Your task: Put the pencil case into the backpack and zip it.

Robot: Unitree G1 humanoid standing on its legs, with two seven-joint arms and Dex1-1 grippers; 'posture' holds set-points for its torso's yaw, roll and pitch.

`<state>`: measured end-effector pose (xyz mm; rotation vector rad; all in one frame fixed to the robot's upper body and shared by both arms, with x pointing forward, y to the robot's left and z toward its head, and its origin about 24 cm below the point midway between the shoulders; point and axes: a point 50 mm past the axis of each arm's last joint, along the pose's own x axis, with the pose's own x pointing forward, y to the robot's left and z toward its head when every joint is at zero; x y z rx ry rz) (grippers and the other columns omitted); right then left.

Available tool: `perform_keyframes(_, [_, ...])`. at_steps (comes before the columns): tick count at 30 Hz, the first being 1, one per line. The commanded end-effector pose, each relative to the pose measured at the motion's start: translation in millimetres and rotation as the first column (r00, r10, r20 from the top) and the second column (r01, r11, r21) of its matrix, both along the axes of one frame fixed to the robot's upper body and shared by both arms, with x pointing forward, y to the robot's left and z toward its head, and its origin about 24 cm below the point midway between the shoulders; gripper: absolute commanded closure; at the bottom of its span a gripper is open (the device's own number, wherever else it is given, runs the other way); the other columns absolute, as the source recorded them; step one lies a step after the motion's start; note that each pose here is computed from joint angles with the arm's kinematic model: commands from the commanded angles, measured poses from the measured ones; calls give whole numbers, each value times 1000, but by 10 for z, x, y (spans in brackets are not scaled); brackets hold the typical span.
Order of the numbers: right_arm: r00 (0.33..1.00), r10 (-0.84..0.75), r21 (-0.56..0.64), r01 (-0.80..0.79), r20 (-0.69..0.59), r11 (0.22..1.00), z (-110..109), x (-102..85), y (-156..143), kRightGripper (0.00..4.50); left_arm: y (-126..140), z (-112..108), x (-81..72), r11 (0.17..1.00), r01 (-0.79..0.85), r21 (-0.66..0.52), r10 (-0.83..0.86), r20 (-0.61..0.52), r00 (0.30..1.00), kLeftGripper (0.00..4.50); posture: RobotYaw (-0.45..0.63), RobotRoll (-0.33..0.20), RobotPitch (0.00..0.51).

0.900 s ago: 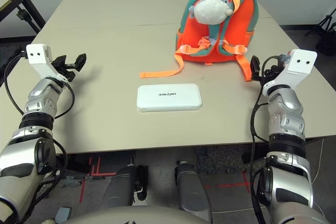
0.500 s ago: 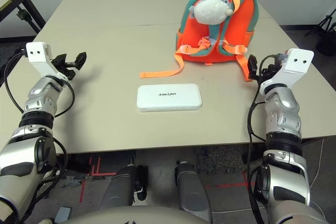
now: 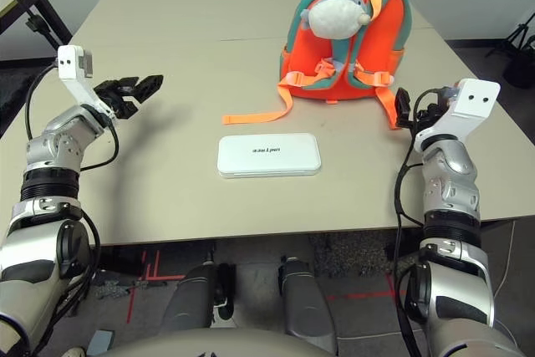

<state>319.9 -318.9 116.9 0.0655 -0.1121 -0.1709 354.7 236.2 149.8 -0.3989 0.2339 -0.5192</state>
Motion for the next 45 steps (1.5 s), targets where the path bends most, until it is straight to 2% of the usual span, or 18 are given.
perform_keyframes(1, [1000,10,-38,-11,-14,999,-2,-29,-14,37,-103,-34,-127,991,118,-69,-127,-126,984,0,-157,0,98])
perform_keyframes(3, [999,39,-71,-41,-30,997,1,-34,13,37,-167,-89,-198,977,163,-137,-191,-226,955,0,-161,0,97])
perform_keyframes(6, [991,115,-139,-124,-67,983,6,-57,88,37,-330,-170,-373,930,283,-233,-351,-342,872,0,-172,0,97])
perform_keyframes(8, [984,153,-150,-165,-88,975,11,-72,133,37,-423,-209,-450,902,321,-289,-417,-385,823,0,-179,0,97])
perform_keyframes(12, [972,204,-199,-224,-114,954,30,-91,214,37,-566,-341,-545,874,362,-325,-481,-468,741,0,-190,0,97])
perform_keyframes(25, [943,274,-265,-319,-191,910,17,-159,303,37,-557,-499,-473,878,279,-388,-460,-527,715,0,-209,0,100])
perform_keyframes(28, [906,328,-384,-413,-268,826,22,-207,355,37,-536,-570,-472,886,252,-389,-443,-551,708,0,-216,0,102])
perform_keyframes(32, [840,398,-456,-536,-368,710,35,-271,440,37,-525,-641,-465,900,234,-369,-418,-572,705,0,-228,0,103])
perform_keyframes(38, [770,464,-450,-634,-437,628,21,-319,579,2058,-538,-678,-442,908,222,-356,-401,-579,710,0,-232,0,102])
perform_keyframes(44, [704,504,-417,-706,-501,572,-59,-357,697,4474,-561,-699,-431,907,217,-361,-401,-582,707,0,-224,0,96])
perform_keyframes(45, [695,508,-412,-715,-509,565,-72,-360,714,4474,-564,-700,-427,907,216,-362,-401,-582,708,0,-222,0,96])
